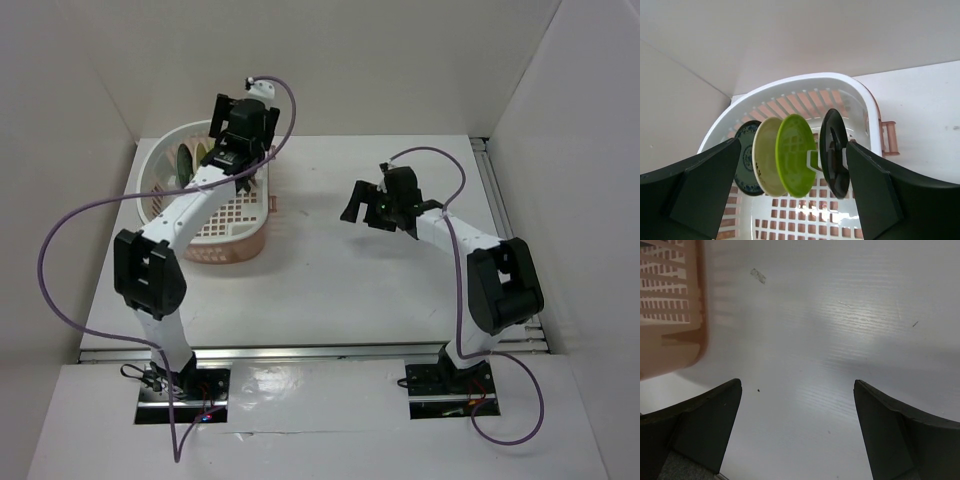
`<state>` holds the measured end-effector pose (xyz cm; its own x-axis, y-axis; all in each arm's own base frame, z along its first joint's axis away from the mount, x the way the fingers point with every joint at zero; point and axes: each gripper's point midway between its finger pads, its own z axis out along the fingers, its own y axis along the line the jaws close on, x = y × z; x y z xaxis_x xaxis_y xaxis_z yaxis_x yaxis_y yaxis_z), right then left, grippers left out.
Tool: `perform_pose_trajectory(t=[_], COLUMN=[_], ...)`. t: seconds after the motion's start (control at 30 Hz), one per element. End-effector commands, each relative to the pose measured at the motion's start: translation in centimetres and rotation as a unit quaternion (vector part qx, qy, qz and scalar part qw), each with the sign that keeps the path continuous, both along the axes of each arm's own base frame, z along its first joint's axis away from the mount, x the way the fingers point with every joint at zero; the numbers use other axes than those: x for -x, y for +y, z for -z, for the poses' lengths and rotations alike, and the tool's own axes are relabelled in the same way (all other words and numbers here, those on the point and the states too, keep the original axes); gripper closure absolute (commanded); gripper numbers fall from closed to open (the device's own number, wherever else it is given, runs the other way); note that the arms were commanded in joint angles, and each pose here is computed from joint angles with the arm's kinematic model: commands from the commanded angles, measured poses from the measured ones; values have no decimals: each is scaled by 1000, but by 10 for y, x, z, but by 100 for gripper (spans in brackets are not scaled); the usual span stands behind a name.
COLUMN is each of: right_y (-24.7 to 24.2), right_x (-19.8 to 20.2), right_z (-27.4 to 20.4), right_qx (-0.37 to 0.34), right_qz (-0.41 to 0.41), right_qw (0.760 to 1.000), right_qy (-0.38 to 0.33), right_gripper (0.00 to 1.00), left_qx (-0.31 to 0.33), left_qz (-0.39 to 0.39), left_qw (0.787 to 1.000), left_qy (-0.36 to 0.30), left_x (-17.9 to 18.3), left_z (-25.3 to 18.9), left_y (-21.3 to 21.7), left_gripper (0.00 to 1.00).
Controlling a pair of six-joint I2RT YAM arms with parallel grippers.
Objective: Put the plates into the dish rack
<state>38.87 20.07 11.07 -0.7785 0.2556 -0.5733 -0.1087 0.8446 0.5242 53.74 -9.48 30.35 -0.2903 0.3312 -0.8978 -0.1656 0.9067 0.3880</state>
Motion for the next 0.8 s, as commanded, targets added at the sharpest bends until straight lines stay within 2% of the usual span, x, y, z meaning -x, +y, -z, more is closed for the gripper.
perform_pose_trajectory(t=[0.0,0.03,0.07,0.1,0.13,0.17,0.2,0.27,0.3,0.37,0.47,0.53,0.6,0.63,0.7,0.77], right_y=[-1,-5,-10,-10,-12,-18,-14,-20,-20,-26,-19,-26,-33,-36,-46,-56], right_x=[-28,-34,-33,-42,-44,-40,-45,-37,-34,-26,5,29,57,68,95,114], right_z=[-43,-56,-66,-95,-109,-118,-151,-163,-186,-197,-201,-212,-233,-235,-246,-239], right_qx=[15,29,39,39,54,68,70,115,121,149,172,184,178,178,159,161], right_qz=[5,9,14,19,24,27,28,27,27,32,-3,7,25,29,53,63], right_qw=[998,996,995,992,989,989,985,981,977,973,971,966,962,962,960,960], right_qy=[-67,-87,-89,-116,-132,-127,-154,-151,-172,-174,-165,-180,-207,-207,-223,-220], right_gripper=[0,0,0,0,0,0,0,0,0,0,0,0,0,0,0,0], left_qx=[62,77,119,142,157,203,232,266,266,285,311,314,323,318,319,321], left_qz=[24,50,59,70,85,83,90,111,107,118,112,101,102,94,95,96], left_qw=[996,994,989,985,983,975,967,957,958,950,944,944,941,943,943,942], left_qy=[-65,-54,-70,-72,-43,-40,-53,-42,-28,-46,-17,16,8,25,23,19], left_x=[37,48,67,78,94,105,127,153,164,196,235,253,278,284,306,318], left_z=[-77,-79,-97,-104,-97,-99,-118,-116,-98,-110,-99,-73,-69,-48,-33,-25], left_y=[-9,-20,-22,-27,-35,-41,-38,-47,-46,-41,-30,-20,-5,0,14,23], left_gripper=[0,0,0,0,0,0,0,0,0,0,0,0,0,0,0,0])
